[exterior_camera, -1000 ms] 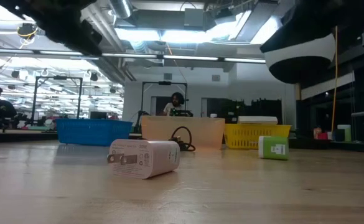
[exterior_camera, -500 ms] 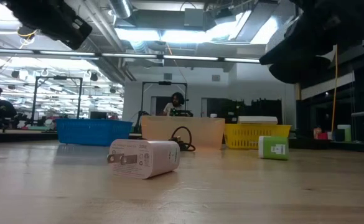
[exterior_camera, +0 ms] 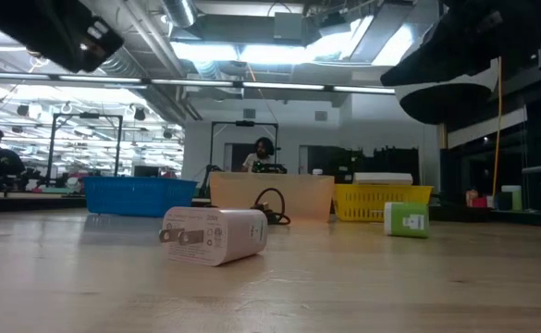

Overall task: Pick and place items into bin
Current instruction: Put the blue charger cable into the orange bin

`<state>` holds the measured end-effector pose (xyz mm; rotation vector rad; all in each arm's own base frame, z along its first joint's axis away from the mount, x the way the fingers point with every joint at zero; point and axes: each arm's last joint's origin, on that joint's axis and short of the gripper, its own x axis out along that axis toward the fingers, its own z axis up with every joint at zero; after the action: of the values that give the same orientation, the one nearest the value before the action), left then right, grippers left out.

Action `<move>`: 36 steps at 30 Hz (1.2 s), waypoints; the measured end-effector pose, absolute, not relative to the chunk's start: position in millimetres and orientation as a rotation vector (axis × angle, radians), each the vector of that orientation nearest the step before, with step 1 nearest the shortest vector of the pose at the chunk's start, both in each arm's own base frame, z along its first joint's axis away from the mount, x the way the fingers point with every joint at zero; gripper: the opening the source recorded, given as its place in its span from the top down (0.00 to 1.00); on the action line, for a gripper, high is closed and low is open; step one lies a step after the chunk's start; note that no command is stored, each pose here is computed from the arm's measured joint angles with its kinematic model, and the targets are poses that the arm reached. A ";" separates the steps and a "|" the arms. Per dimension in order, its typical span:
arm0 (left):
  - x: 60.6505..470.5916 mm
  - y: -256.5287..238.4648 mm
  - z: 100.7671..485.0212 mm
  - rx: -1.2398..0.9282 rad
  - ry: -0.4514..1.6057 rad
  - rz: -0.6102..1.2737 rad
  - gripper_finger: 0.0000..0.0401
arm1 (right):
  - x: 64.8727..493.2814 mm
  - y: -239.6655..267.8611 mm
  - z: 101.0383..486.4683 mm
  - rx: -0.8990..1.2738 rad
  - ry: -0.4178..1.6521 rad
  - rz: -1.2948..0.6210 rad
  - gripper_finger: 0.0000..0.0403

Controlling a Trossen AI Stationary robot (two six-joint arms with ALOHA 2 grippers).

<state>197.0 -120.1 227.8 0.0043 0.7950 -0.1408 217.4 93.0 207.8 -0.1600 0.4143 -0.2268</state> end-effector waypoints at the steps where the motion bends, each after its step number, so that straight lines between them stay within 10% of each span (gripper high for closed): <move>1: 200.0 -123.5 230.2 0.020 0.810 -0.129 0.99 | 217.4 93.0 207.9 -0.160 0.413 -0.227 0.99; 22: 219.9 -158.1 244.0 0.091 1.021 -0.086 0.98 | 217.5 93.0 208.1 -0.160 0.412 -0.227 0.99; 36: 217.6 -154.3 242.7 0.141 1.029 -0.028 0.72 | 217.5 93.0 208.0 -0.164 0.413 -0.225 0.99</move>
<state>217.6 -154.3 242.7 0.1409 1.0292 -0.0277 217.5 93.0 208.0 -0.1641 0.4126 -0.2255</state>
